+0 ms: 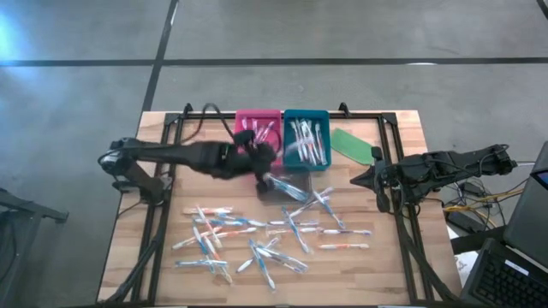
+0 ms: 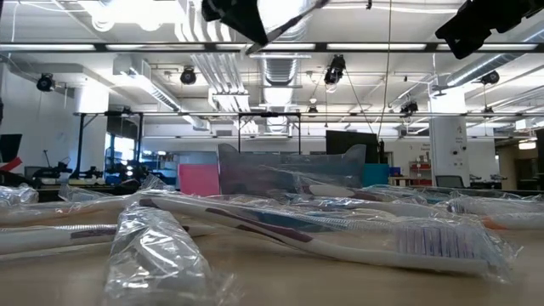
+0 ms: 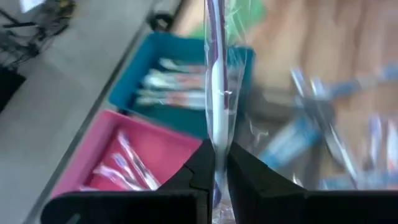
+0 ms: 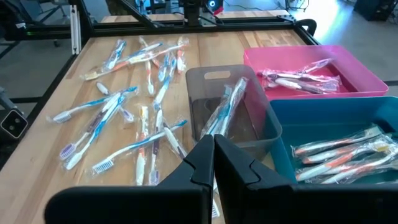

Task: Pick & Place Toothbrushes
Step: Put the purple toothbrush into the pink bin

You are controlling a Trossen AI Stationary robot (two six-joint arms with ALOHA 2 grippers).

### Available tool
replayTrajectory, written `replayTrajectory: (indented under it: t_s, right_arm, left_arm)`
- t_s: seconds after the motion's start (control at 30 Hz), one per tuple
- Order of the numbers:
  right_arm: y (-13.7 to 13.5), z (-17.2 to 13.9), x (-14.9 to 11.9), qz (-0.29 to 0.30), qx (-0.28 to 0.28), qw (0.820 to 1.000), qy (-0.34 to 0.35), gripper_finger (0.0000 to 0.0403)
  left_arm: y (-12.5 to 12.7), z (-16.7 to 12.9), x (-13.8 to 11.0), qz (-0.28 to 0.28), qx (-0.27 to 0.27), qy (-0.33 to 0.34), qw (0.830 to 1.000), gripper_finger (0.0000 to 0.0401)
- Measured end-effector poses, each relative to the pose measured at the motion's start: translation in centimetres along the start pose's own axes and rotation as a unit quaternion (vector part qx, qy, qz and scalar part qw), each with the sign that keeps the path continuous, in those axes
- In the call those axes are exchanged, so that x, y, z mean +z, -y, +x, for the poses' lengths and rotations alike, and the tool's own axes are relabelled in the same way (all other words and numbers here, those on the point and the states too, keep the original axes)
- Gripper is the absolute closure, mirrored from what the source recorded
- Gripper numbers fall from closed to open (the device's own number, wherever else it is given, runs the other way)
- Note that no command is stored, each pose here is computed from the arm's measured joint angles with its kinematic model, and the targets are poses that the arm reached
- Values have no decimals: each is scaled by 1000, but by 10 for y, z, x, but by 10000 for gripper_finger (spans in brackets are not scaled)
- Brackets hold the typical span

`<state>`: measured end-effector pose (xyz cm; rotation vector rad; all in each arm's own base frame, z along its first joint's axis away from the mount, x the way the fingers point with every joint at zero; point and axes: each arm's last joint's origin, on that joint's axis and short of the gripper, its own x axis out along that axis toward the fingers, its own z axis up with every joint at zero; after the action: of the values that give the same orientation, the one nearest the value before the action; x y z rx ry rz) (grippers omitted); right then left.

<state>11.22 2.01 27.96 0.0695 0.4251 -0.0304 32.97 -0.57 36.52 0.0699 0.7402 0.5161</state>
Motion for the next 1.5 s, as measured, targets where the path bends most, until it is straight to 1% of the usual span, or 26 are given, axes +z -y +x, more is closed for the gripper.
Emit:
replayTrajectory:
  t_s: [0.17,0.3,0.4,0.47,0.6,0.67,0.73,0.83,0.9,1.07,1.23,1.4,1.5]
  right_arm:
    - [0,0,0,0,0,1000,0,394]
    - [0,0,0,-3,0,1000,0,394]
    - [0,0,0,-12,0,1000,0,394]
    - [0,0,0,-12,0,1000,0,394]
    - [0,0,0,-11,0,1000,0,394]
    - [0,0,0,-10,0,1000,0,394]
    - [0,0,0,-10,0,1000,0,394]
    - [0,0,0,-10,0,1000,0,394]
    - [0,0,0,-10,0,1000,0,394]
    - [0,0,0,-10,0,1000,0,394]
    - [0,0,0,-9,0,1000,0,394]
    - [0,0,0,-8,0,1000,0,394]
    - [0,0,0,-8,0,1000,0,394]
  left_arm:
    - [-35,0,21,-54,32,27,998,371]
    - [-65,6,29,-105,64,39,992,371]
    - [-91,15,29,-189,82,34,978,371]
    - [-109,22,27,-242,62,23,968,371]
    - [-141,37,18,-329,-2,-19,944,371]
    - [-153,44,14,-356,-10,-38,934,371]
    - [-161,51,9,-379,-4,-56,924,371]
    - [-169,63,-1,-406,5,-97,909,371]
    - [-173,69,-6,-424,-1,-122,898,371]
    - [-170,91,-17,-454,-9,-174,874,371]
    - [-164,112,-26,-482,-41,-216,848,371]
    - [-161,133,-43,-499,-25,-256,828,371]
    - [-157,140,-54,-500,-19,-276,821,371]
